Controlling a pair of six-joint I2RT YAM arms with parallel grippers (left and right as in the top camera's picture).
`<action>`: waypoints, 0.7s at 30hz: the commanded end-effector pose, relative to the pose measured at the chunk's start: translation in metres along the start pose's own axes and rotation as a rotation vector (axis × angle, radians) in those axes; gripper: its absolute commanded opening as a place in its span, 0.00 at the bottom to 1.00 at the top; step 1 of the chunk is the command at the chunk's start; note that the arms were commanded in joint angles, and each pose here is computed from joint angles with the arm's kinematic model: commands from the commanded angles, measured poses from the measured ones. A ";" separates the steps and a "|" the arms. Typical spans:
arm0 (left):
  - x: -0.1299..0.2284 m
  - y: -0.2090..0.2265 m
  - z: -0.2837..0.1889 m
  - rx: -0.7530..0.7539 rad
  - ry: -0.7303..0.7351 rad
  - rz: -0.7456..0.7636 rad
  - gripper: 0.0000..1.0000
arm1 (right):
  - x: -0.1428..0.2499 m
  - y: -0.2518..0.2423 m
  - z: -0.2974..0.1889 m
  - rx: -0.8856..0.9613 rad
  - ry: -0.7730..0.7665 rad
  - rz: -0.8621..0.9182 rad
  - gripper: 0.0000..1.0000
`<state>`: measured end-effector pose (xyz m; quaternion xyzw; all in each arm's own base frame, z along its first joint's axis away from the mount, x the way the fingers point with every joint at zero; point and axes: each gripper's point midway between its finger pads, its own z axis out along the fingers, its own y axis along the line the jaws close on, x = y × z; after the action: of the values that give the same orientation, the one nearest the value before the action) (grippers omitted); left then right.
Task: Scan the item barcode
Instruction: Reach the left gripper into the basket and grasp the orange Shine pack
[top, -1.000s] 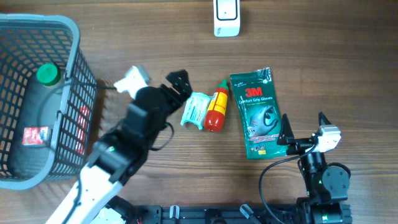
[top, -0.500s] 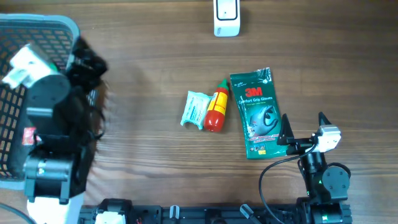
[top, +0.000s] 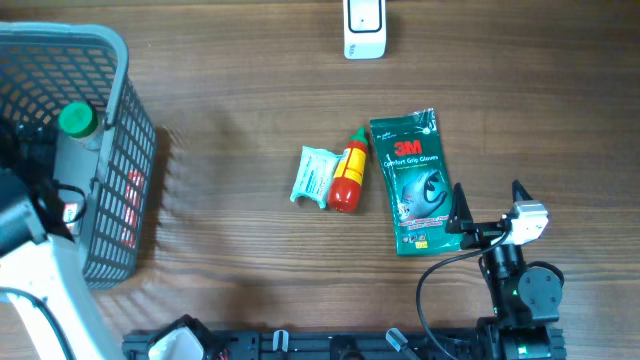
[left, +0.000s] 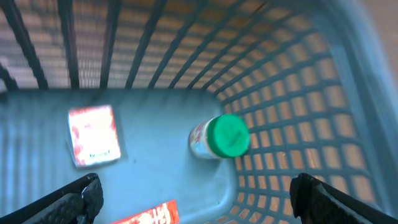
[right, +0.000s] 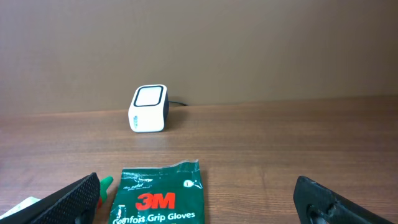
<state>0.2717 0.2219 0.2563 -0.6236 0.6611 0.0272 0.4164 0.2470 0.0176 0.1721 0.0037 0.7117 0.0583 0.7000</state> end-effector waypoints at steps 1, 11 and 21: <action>0.014 0.010 0.030 0.013 0.190 -0.195 1.00 | -0.002 0.002 0.000 -0.011 -0.010 -0.009 1.00; 0.008 0.093 0.063 -0.350 0.133 -0.248 1.00 | -0.002 0.002 0.000 -0.011 -0.010 -0.009 1.00; 0.038 0.123 0.104 -0.488 0.250 -0.148 1.00 | -0.002 0.002 0.000 -0.011 -0.010 -0.009 1.00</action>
<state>0.2280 0.2704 0.1261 -0.7592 0.6168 0.0566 0.2000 0.2470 0.0176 0.1721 0.0036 0.7117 0.0581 0.7000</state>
